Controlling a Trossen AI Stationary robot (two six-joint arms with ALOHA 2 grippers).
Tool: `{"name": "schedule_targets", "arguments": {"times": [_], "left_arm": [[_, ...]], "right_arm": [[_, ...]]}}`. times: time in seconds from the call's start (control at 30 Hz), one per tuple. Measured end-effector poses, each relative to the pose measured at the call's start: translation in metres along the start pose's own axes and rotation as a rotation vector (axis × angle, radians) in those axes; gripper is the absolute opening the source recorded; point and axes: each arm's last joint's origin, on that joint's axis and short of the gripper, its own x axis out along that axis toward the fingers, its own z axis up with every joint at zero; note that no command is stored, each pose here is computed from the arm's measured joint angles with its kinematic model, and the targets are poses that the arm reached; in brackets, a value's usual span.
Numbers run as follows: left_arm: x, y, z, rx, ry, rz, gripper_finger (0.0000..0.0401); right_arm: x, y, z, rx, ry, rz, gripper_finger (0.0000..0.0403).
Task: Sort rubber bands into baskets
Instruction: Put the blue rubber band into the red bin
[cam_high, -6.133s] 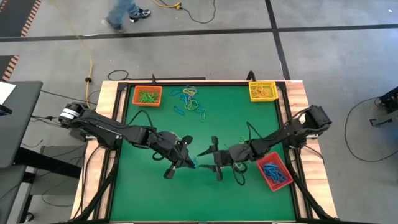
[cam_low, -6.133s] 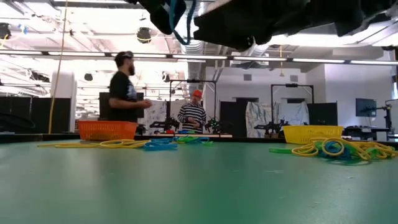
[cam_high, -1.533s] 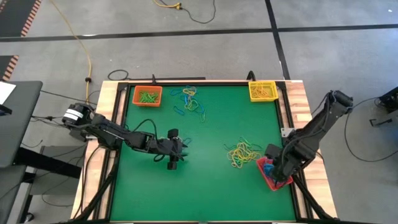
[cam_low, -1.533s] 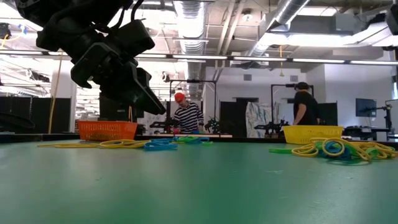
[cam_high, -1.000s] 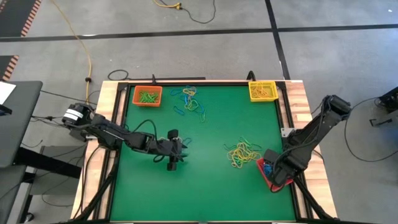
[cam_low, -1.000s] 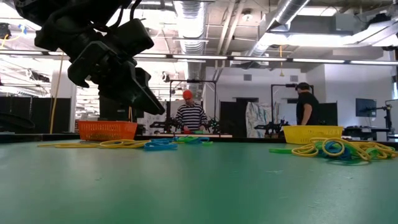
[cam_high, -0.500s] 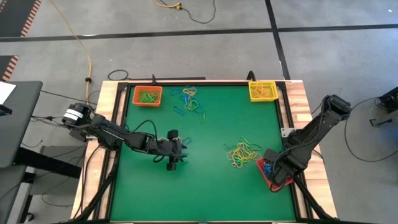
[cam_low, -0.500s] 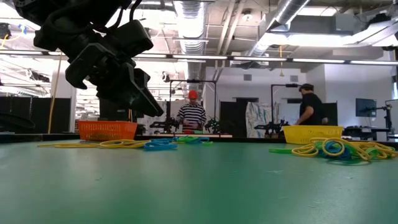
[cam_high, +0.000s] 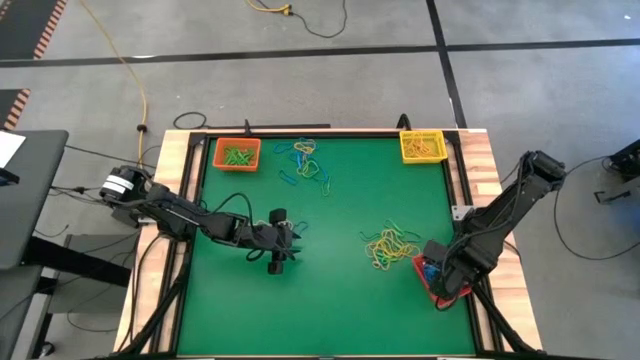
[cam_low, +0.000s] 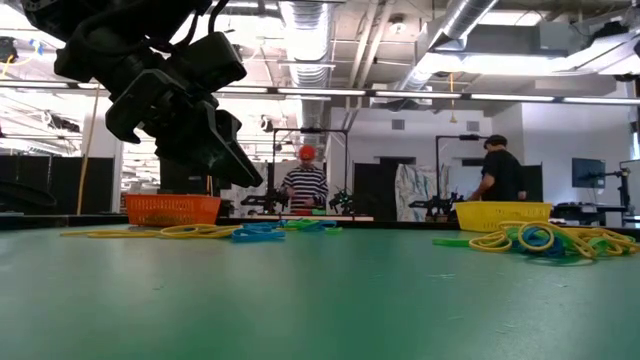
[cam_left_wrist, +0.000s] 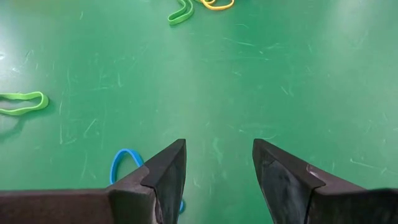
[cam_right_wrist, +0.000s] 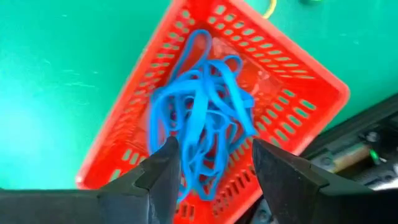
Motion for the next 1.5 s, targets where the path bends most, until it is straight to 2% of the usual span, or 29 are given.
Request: {"name": "schedule_targets", "arguments": {"times": [0.13,0.27,0.47,0.53,0.67,0.73,0.97,1.23,1.4,1.5], "left_arm": [[0.000,0.000,0.000,0.000,0.000,0.000,0.0176],[0.000,0.000,0.000,0.000,0.001,-0.007,0.0176],[0.000,0.000,-0.001,0.003,0.010,0.005,0.0176],[0.000,0.001,-0.002,-0.003,0.016,0.037,0.0176],[-0.001,0.006,-0.003,-0.038,0.017,0.181,0.0176],[-0.001,0.009,-0.003,-0.060,0.024,0.205,0.0176],[0.008,0.016,-0.007,-0.113,0.065,0.024,0.0176],[0.024,0.032,-0.011,-0.186,0.075,0.064,0.0176],[0.027,0.047,-0.009,-0.240,0.087,0.098,0.0168],[0.028,0.055,-0.010,-0.281,0.096,0.046,0.0153]], "right_arm": [[0.000,-0.014,-0.002,0.085,0.048,-0.146,0.0231],[-0.004,-0.005,0.001,0.044,0.002,0.003,0.0230],[-0.003,-0.013,0.006,0.075,-0.005,-0.079,0.0230],[-0.003,-0.014,0.010,0.079,-0.042,-0.085,0.0230],[-0.003,-0.016,0.018,0.081,-0.125,-0.106,0.0230],[-0.004,-0.016,0.022,0.088,-0.179,-0.112,0.0230],[-0.006,-0.005,0.050,0.012,-0.418,-0.012,0.0230],[-0.015,0.004,0.083,-0.076,-0.672,0.050,0.0230],[-0.016,0.008,0.098,-0.122,-0.736,0.051,0.0230],[-0.013,0.012,0.105,-0.151,-0.751,0.043,0.0230]]}}
